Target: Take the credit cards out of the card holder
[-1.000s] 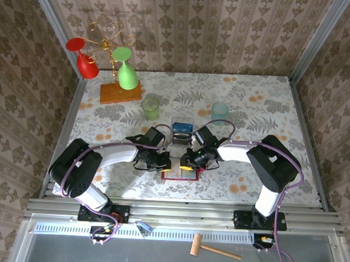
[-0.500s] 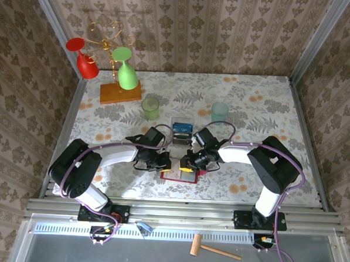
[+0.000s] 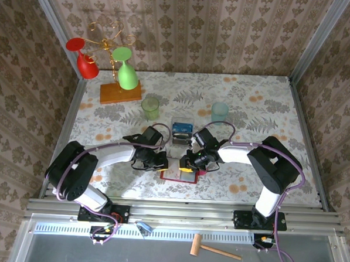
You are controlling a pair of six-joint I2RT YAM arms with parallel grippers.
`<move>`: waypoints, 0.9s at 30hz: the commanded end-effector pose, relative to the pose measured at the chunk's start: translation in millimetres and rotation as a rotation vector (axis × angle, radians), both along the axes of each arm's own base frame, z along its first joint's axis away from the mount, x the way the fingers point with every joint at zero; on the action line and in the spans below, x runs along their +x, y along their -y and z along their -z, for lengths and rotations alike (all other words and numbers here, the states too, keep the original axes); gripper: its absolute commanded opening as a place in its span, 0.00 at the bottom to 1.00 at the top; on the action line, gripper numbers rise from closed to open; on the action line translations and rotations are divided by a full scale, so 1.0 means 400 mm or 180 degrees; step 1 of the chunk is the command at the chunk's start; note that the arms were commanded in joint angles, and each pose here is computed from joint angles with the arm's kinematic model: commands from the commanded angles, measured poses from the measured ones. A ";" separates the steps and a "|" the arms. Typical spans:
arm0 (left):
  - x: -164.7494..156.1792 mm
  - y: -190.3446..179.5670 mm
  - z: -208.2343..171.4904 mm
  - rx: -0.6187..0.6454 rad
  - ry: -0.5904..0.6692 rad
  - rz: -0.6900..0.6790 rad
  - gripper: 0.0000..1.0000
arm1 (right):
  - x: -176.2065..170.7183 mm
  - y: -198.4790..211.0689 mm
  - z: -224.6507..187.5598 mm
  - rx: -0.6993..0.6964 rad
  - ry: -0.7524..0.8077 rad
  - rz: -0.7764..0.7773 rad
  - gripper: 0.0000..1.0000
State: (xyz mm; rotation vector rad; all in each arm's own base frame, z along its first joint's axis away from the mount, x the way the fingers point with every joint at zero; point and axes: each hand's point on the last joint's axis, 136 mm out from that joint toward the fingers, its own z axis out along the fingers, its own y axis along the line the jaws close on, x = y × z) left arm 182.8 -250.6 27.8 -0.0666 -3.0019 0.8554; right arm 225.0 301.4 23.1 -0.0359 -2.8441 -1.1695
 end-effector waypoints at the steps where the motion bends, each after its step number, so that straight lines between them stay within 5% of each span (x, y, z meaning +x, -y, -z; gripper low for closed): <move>1: -0.010 0.003 0.016 0.0006 -0.0060 0.0092 0.10 | -0.005 -0.003 -0.005 0.0009 -0.0013 0.0021 0.19; 27: -0.028 -0.018 0.032 0.0139 -0.0128 0.0122 0.09 | -0.009 0.031 -0.022 -0.0012 0.0063 0.0093 0.08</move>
